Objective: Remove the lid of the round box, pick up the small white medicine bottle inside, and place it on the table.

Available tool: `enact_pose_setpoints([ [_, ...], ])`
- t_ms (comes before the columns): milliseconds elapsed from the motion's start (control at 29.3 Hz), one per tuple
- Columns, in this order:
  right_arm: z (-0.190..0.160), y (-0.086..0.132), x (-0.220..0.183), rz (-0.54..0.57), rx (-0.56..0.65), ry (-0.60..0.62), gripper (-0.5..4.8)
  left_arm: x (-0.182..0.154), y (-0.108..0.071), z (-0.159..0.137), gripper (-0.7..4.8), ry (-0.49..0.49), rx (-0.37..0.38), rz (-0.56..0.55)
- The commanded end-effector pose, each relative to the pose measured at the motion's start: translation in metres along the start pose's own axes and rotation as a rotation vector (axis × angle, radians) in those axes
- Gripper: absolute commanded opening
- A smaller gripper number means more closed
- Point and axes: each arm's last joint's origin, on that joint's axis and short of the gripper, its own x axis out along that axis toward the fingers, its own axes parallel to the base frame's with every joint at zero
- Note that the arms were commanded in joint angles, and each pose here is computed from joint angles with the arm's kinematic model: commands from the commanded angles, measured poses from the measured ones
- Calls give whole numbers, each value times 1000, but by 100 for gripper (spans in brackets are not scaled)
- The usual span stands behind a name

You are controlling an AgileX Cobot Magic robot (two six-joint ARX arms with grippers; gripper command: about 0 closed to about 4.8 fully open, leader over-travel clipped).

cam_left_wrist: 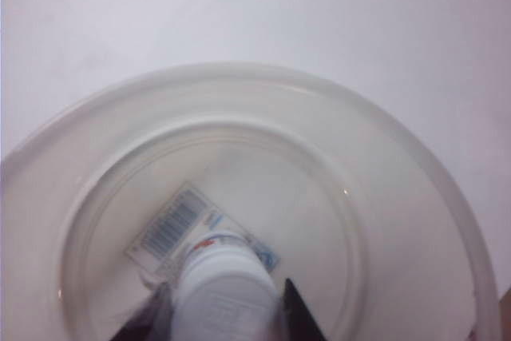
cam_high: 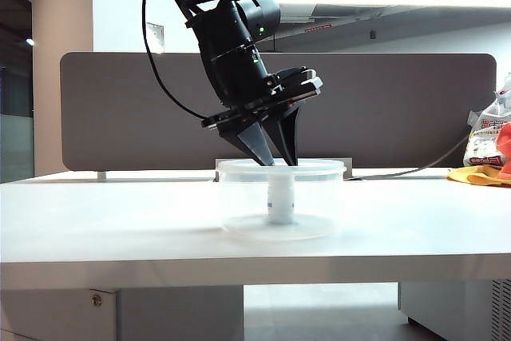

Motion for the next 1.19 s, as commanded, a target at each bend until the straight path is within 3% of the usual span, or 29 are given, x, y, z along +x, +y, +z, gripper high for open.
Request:
enact_pose_setpoints([
  [34,2,0,-2,-1,-7,-19,-1,-2,0,0,148,6,2,29],
  [580,2,0,-2,-2,-8,-22,-1,-29,-4,15,147,-5,19,30],
  [785,2,0,-2,-1,-8,-18,-1,-29,-4,9,157,52,28,23],
  [1057,1,1,-2,-1,-21,-11,-1,-31,-6,-4,285,186,2,1],
  [1194,2,0,-1,0,-27,-15,-1,-31,-6,-5,288,196,-32,4],
])
